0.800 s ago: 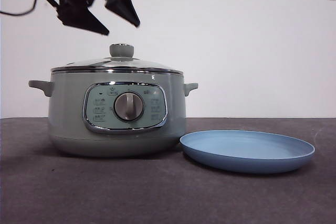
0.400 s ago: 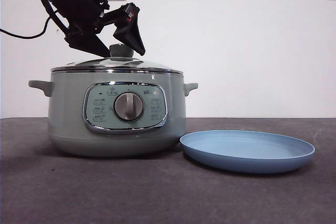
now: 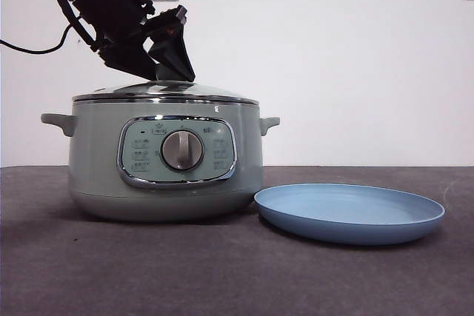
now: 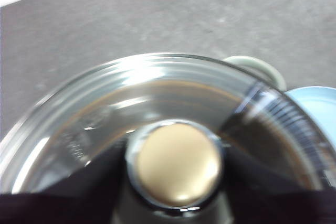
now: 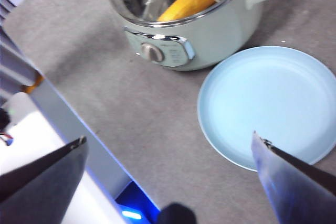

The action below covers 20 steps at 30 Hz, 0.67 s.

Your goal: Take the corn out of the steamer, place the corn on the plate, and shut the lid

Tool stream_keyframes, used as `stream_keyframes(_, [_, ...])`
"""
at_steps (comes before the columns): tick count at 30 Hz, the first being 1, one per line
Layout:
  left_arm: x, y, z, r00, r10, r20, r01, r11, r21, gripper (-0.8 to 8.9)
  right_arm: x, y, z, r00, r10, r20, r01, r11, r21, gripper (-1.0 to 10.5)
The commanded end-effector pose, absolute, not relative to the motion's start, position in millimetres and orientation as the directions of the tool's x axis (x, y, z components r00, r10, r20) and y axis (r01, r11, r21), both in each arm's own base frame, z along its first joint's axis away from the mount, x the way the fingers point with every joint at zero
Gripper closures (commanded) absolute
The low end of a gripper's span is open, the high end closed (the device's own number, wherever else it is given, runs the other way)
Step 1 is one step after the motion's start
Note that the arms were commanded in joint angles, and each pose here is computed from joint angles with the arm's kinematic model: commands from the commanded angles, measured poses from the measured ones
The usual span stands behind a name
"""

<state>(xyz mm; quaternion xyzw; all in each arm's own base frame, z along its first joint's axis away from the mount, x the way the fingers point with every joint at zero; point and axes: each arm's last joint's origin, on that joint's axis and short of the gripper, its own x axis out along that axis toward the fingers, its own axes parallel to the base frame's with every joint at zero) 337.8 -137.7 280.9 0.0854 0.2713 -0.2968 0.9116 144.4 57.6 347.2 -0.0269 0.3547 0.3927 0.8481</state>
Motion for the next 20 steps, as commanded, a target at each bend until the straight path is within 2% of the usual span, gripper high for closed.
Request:
stream_keyframes(1, [337.2,-138.6,275.0,0.663,-0.485,-0.571,0.586,0.811,-0.010,8.07,145.5,57.4,347.9,0.459,0.629,-0.628,-0.678,0.705,0.210,2.9])
stream_keyframes(2, [337.2,-138.6,275.0,0.663,-0.485,-0.571,0.585,0.811,-0.010,8.29,145.5,57.4,347.9,0.459,0.628,-0.628,-0.677,0.705,0.210,2.9])
stream_keyframes(11, [336.7,-138.4,281.3,0.681,-0.496,-0.539,0.585,0.811,-0.008,8.21,145.5,57.4,347.9,0.459,0.628,-0.628,-0.677,0.705,0.210,2.9])
stream_keyframes(20, [328.2,-135.2,316.6,0.727,-0.517,-0.451,0.586,0.810,0.017,8.21,146.4,57.7,347.9,0.461,0.629,-0.626,-0.678,0.705,0.209,2.9])
